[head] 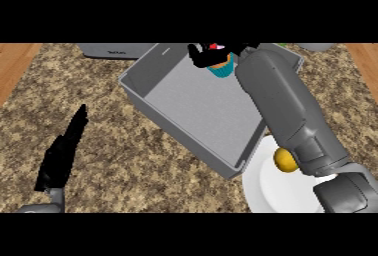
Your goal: Pick the cupcake from the plate and place it in the cardboard box
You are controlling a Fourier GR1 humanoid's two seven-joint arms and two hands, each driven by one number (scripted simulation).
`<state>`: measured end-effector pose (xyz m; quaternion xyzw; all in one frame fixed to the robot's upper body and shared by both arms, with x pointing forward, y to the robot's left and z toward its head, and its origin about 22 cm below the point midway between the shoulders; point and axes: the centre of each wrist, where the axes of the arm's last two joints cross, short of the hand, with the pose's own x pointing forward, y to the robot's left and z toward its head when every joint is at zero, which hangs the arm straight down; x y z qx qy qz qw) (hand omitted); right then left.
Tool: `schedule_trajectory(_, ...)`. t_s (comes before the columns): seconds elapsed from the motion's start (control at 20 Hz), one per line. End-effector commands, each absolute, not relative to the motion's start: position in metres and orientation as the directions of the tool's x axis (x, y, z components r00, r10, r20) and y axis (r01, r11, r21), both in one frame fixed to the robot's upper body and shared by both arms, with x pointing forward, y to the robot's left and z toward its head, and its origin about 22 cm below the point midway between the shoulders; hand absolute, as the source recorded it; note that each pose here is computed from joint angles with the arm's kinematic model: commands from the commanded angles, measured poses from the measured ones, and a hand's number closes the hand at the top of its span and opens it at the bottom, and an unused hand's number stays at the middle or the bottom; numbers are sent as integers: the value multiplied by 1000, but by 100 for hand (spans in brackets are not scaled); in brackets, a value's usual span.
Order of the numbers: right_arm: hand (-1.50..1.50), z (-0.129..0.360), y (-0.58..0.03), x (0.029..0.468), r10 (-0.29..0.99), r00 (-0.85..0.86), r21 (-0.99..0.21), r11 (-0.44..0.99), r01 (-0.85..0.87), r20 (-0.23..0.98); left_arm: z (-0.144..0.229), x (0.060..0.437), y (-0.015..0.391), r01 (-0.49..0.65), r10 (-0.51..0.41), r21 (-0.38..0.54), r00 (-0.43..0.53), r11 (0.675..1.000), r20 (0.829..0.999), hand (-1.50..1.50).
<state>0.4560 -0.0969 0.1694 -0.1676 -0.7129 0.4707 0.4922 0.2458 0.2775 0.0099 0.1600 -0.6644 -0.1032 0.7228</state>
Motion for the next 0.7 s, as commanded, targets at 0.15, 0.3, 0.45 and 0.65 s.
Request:
schedule_trajectory(0.15, -150, 132, -74, 456, 751, -322, -816, 505, -280, 576, 16, 252, 290, -75, -373, 378, 76, 923, 925, 0)
schedule_trajectory(0.3, -150, 116, -78, 455, 743, -329, -811, 512, -283, 583, 21, 259, 278, -45, -369, 373, 68, 927, 927, 0)
schedule_trajectory(0.45, -150, 118, -66, 454, 710, -324, -780, 549, -302, 625, 30, 255, 265, -46, -376, 379, 66, 924, 924, 0)
schedule_trajectory(0.65, -150, 128, -68, 457, 592, -312, -665, 705, -247, 743, 13, 253, 270, -52, -360, 365, 78, 930, 930, 0)
